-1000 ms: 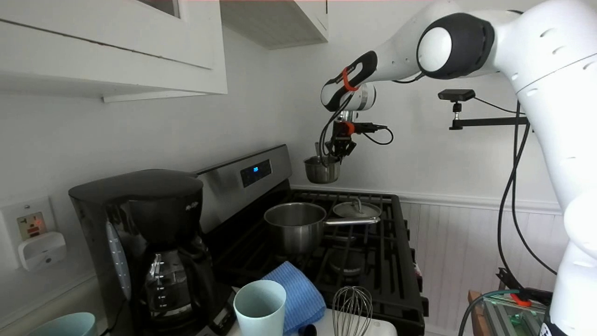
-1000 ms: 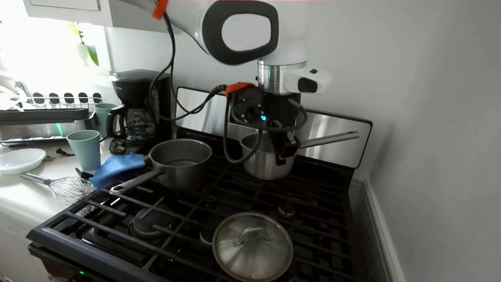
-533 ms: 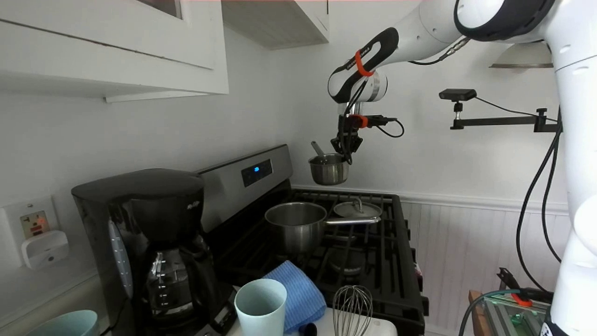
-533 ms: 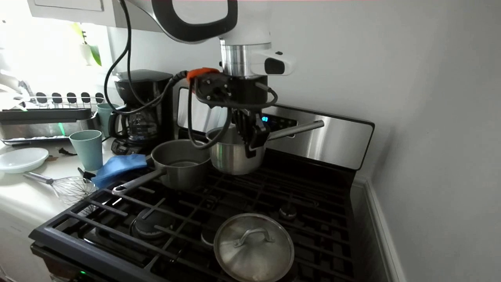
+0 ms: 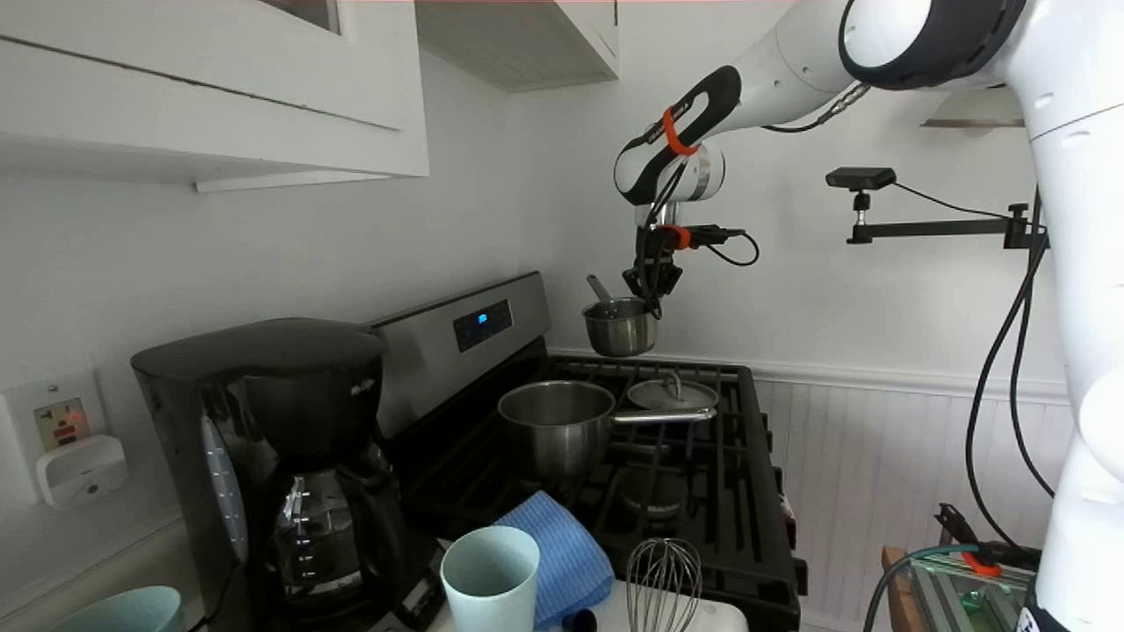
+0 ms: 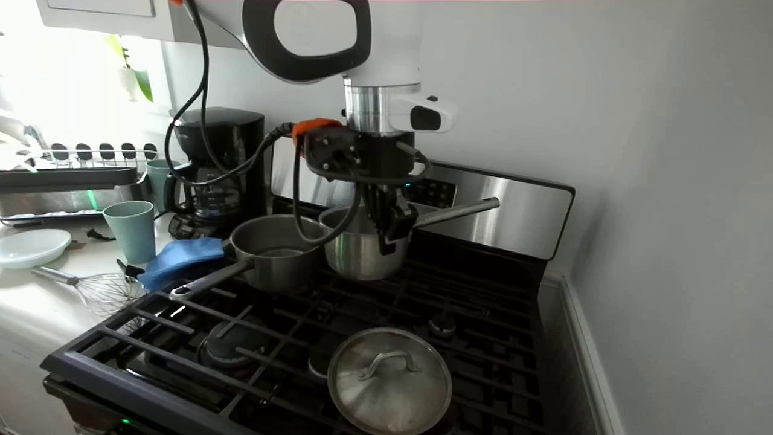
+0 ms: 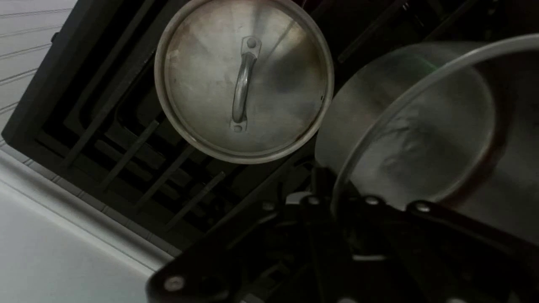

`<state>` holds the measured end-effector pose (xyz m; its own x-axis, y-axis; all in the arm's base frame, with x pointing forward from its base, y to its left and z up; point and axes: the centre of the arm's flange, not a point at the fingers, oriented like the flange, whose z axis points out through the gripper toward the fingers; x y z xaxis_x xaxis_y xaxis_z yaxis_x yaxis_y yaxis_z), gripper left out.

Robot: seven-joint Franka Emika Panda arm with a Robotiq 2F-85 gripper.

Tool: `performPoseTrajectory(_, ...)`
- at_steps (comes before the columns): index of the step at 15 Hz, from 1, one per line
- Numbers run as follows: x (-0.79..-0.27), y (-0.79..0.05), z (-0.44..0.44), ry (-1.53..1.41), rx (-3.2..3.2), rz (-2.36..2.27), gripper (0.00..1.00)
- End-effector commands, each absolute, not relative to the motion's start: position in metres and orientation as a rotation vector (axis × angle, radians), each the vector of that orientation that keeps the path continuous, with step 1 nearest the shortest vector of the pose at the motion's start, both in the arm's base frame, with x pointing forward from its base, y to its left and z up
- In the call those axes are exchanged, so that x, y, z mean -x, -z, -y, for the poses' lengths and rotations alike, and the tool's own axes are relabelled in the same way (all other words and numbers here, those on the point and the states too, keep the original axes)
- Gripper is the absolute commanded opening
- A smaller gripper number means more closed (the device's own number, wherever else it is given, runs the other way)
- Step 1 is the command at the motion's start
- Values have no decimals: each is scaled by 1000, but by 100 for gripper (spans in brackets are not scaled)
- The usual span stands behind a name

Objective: Pour the liquid from the silver pot on the right into the silver pot on the left.

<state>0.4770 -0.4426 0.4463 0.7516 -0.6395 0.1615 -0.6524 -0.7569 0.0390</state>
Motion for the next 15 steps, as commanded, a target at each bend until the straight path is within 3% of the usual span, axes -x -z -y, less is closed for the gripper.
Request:
performPoseTrajectory(1, -477, -446, 443, -211, -2853, 1055, 7)
performPoseTrajectory(3, -477, -446, 443, -211, -2853, 1055, 2)
performPoseTrajectory(15, -451, -496, 332, -333, -2846, 567, 2)
